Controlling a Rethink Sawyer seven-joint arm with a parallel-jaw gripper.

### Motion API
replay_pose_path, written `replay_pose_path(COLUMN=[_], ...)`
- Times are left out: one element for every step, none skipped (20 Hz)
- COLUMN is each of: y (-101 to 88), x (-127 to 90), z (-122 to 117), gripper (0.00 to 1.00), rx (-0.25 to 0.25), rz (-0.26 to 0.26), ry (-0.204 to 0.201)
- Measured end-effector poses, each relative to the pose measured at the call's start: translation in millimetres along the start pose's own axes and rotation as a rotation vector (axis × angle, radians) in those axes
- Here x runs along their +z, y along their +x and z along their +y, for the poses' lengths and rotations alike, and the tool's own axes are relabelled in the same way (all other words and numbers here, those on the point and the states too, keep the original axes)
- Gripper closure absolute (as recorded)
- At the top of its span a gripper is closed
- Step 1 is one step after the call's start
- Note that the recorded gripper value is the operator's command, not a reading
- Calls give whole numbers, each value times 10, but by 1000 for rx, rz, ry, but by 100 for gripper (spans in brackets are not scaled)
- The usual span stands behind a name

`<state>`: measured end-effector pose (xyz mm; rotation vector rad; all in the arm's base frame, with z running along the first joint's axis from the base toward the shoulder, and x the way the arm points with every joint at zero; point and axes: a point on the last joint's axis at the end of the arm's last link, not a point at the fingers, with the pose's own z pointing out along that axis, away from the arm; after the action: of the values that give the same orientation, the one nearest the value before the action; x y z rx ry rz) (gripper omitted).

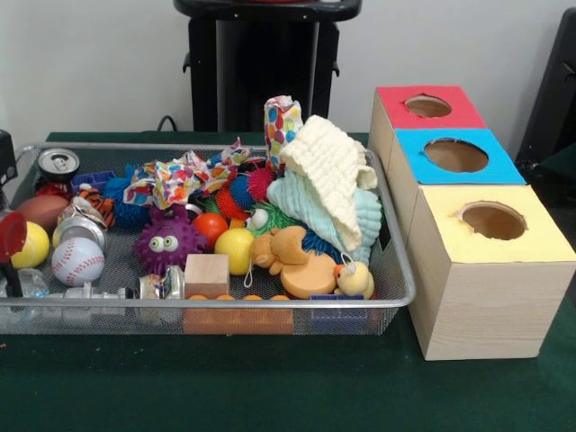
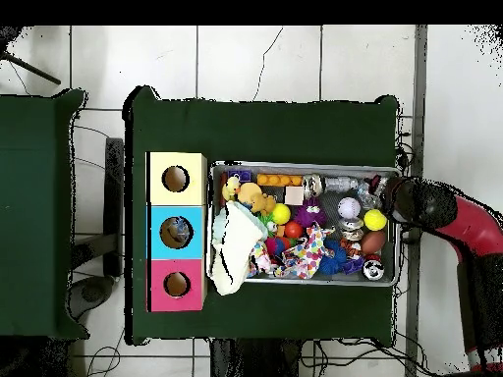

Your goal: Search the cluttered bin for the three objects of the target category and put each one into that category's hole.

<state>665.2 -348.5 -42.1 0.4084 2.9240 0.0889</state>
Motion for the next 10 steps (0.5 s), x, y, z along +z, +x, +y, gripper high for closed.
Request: replay_pose_path(y=[22,36,96,125,153,173,192,199,201,204], x=[4,7,20,27,35,38,42,34,30,26], z=[-5,-8,-14,-1,13,39,66,97,110,124], gripper=[0,0,0,0,0,0,0,0,0,0], rx=[3,4,6,5,3,0,-4,-9,-13,-16], rz=[-4,-5,0,5,10,14,19,21,22,24], ry=[-5,-7,-13,-16,-19,-22,-25,-25,-24,-24])
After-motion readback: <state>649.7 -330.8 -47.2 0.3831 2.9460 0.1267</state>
